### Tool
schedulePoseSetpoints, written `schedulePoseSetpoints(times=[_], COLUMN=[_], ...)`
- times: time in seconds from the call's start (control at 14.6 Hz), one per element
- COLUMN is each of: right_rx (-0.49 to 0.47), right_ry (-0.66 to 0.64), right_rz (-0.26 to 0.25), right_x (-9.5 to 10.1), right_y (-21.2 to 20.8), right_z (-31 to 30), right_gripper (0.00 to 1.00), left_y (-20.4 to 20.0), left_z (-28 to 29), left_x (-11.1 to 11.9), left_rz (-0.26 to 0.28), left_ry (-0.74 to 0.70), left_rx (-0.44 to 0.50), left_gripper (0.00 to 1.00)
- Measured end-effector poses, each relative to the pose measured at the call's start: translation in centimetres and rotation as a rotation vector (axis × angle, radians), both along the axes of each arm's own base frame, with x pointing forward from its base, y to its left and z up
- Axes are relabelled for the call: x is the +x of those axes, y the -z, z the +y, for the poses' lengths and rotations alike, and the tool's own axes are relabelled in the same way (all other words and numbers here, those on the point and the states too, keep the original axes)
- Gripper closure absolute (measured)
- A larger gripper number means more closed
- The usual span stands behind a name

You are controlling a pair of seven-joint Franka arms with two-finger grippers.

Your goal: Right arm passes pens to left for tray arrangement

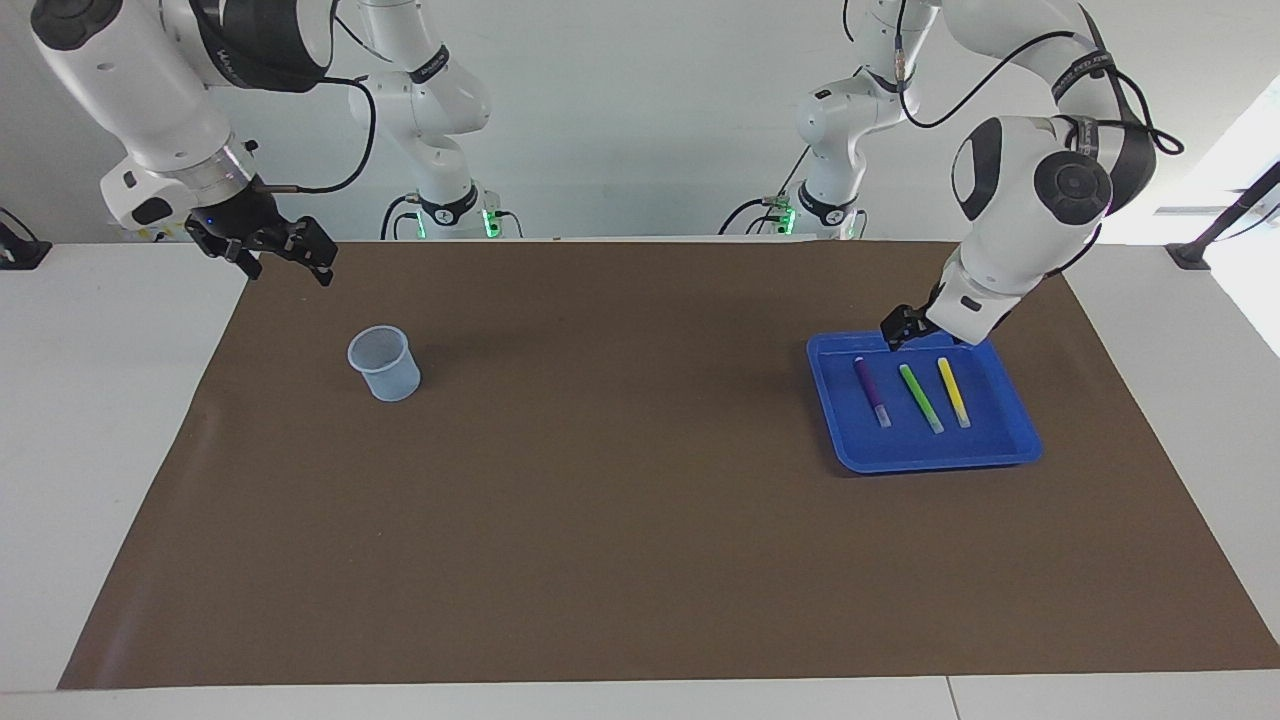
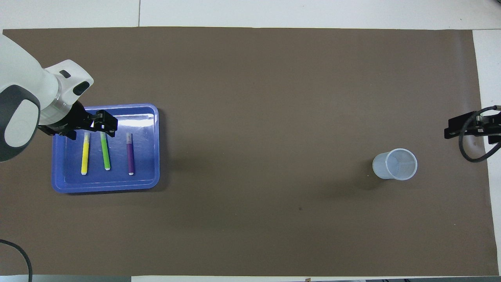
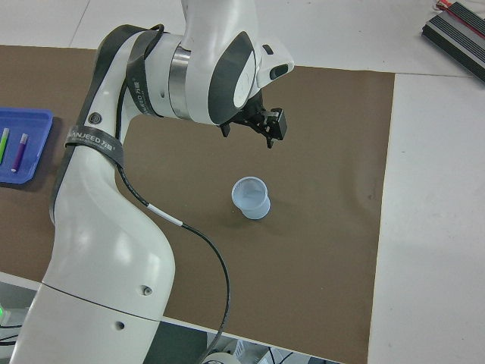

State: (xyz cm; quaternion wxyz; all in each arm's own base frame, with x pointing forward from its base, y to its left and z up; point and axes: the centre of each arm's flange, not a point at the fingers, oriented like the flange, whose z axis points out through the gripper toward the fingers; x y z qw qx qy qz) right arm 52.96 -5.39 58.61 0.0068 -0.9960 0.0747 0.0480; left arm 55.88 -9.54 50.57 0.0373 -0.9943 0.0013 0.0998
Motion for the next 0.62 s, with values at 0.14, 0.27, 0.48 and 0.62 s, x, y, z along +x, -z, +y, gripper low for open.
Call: schedulePoseSetpoints(times=[0.14,0.27,0.48,0.62], right_rx=[0.0,0.0,0.0,0.0], right_ry=[0.0,-0.001,-0.001,0.0], right_rz=[0.0,0.0,0.0,0.0], right_x=[0.0,0.0,0.0,0.0], right_y=[0.0,0.0,0.0,0.0], right_z=[0.0,0.0,0.0,0.0], right_gripper=[0.0,0.0,0.0,0.0], left_y=[-2.7,-4.7,-6.3,-8.6], left_z=[-1.5,-3.1,-3.7,-3.4], left_x=[-1.6,-3.5,-4.4,-4.1], left_rz=[0.001,0.0,-0.018,-0.046], left_ry=[0.022,0.046,0.047,0.033], left_rx=[0.025,0.046,0.028,0.002], left_gripper=[0.0,0.0,0.0,0.0])
